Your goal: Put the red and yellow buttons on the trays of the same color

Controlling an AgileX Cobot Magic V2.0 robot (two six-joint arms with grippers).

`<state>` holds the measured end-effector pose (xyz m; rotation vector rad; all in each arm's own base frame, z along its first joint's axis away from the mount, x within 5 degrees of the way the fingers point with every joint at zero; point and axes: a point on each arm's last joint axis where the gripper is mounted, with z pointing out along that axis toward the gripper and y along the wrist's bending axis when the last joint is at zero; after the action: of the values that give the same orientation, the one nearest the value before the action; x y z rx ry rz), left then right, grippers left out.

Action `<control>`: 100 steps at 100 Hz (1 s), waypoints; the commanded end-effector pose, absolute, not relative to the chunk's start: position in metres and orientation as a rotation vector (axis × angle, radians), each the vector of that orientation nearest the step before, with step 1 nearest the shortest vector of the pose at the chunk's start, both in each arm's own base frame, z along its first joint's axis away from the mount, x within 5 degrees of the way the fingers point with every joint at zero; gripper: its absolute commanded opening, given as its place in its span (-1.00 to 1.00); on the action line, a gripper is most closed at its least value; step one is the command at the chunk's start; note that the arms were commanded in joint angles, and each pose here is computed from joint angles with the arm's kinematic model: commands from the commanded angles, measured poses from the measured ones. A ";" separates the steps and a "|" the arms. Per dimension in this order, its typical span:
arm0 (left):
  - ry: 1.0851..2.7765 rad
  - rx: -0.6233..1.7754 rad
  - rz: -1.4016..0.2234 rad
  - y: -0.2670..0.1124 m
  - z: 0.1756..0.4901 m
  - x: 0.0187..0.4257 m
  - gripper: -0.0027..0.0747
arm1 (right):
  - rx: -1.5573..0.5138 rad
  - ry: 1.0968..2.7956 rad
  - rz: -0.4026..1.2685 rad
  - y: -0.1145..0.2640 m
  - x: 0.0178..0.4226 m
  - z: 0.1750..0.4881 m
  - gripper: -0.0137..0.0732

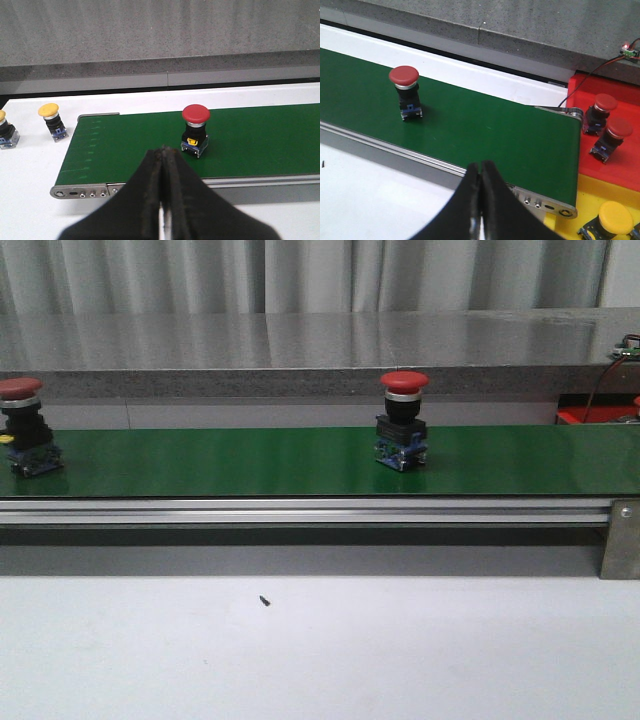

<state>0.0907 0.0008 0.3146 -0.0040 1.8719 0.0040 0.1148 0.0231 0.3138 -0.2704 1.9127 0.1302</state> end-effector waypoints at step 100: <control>1.759 -0.022 0.007 0.002 0.327 0.093 -0.98 | -0.316 2.293 0.321 0.048 0.259 0.345 0.56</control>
<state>0.0916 0.0014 0.3117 -0.0070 1.8599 0.0098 0.2396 0.0458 0.3314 -0.3285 2.3288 0.3075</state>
